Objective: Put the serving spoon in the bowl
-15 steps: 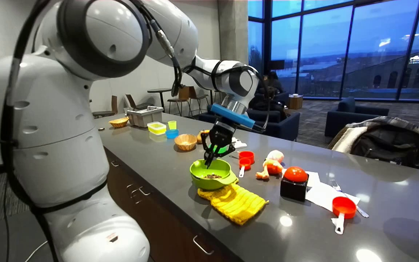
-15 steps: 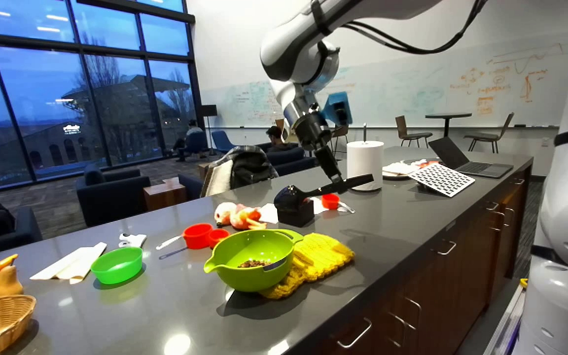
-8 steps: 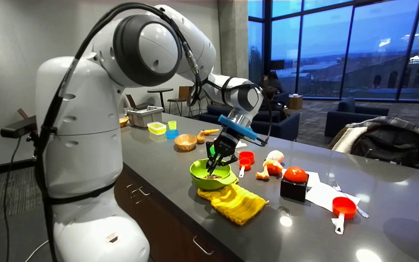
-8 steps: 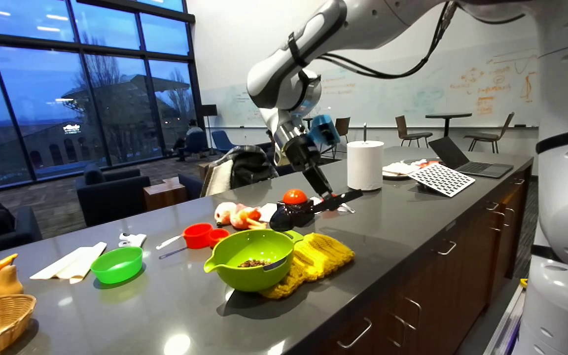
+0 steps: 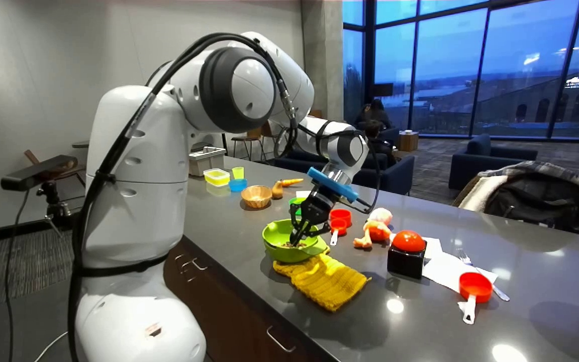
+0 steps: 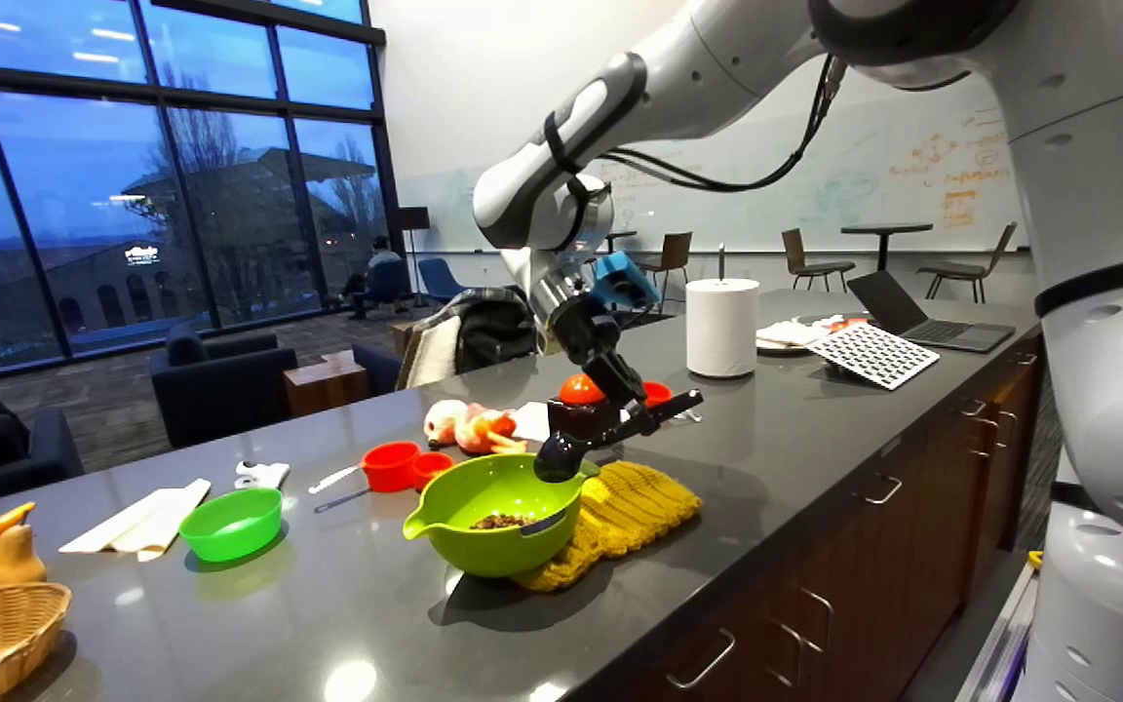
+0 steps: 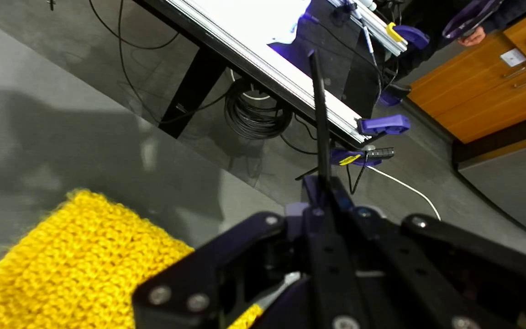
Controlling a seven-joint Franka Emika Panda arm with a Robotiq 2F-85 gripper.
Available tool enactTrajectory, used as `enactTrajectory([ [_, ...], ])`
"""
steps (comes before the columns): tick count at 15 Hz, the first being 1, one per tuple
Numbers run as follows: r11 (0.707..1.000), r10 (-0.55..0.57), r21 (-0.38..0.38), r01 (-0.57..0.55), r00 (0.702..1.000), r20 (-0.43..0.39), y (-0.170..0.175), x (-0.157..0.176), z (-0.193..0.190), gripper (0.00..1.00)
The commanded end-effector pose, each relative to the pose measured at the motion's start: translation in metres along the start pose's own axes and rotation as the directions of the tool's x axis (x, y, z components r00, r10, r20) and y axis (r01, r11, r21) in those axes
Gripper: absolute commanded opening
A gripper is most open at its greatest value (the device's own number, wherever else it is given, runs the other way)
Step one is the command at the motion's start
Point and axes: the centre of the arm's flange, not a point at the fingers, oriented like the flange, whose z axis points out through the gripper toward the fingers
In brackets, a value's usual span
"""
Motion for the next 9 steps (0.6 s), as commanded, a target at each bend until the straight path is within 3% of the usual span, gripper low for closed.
enactTrajectory([
  [1,0.995,0.092,-0.051,-0.091,0.996,0.019,-0.005,0.013,-0.011,0.01],
  [4,0.973,0.173,-0.16,-0.164,0.984,0.045,-0.009,0.027,-0.01,0.01],
  [9,0.935,0.248,-0.279,-0.217,0.966,0.079,-0.018,0.047,-0.01,0.01],
])
